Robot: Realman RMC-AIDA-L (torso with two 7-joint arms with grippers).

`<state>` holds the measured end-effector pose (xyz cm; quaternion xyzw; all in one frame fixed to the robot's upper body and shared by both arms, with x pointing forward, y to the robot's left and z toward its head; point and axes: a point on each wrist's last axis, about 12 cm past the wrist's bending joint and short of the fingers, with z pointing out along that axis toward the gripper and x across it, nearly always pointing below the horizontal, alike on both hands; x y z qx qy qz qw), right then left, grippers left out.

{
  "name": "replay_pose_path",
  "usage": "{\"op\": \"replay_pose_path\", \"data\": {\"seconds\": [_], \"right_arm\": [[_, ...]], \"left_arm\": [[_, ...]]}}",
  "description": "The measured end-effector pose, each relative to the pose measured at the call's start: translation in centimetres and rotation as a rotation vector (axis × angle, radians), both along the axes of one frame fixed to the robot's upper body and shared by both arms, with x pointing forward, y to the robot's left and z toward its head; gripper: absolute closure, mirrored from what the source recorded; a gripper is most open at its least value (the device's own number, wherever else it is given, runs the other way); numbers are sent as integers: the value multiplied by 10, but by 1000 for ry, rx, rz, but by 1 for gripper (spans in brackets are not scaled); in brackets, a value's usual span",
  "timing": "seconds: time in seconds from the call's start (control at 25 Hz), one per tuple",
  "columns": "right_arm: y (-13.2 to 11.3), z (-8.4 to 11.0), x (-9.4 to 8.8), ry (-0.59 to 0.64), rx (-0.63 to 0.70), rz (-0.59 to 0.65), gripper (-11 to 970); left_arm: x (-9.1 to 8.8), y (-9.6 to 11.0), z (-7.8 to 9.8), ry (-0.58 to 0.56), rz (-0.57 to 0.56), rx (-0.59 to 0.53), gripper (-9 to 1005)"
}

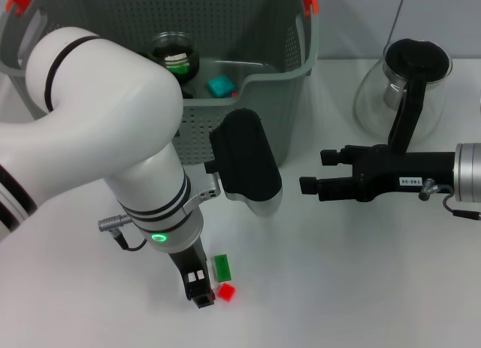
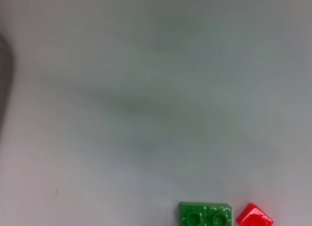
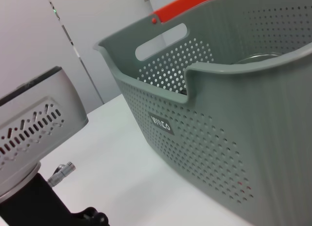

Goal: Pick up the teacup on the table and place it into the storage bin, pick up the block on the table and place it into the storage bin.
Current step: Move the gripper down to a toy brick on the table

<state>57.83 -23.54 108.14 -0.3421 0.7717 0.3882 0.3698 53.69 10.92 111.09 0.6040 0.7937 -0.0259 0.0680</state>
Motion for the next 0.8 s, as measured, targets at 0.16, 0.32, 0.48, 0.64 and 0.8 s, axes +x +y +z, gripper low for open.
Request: {"op": "replay_pose_path", "data": {"seconds": [0.16, 0.32, 0.48, 0.64, 0.8], "right_arm": [[0, 0, 0, 0, 0, -1, 43], [-1, 0, 0, 1, 0, -2, 43], [-1, -1, -1, 2, 0, -3, 43], [-1, -1, -1, 4, 0, -5, 43], [-2, -2, -2, 3, 0, -5, 43]], "left_arm": [[0, -1, 0, 0, -3, -2, 395], [0, -2, 0, -6, -4, -2, 397], [0, -3, 0, -14, -3, 2, 398], [-1, -5, -1, -11, -6, 11, 399], [-1, -4, -2, -9, -5, 15, 401]]}}
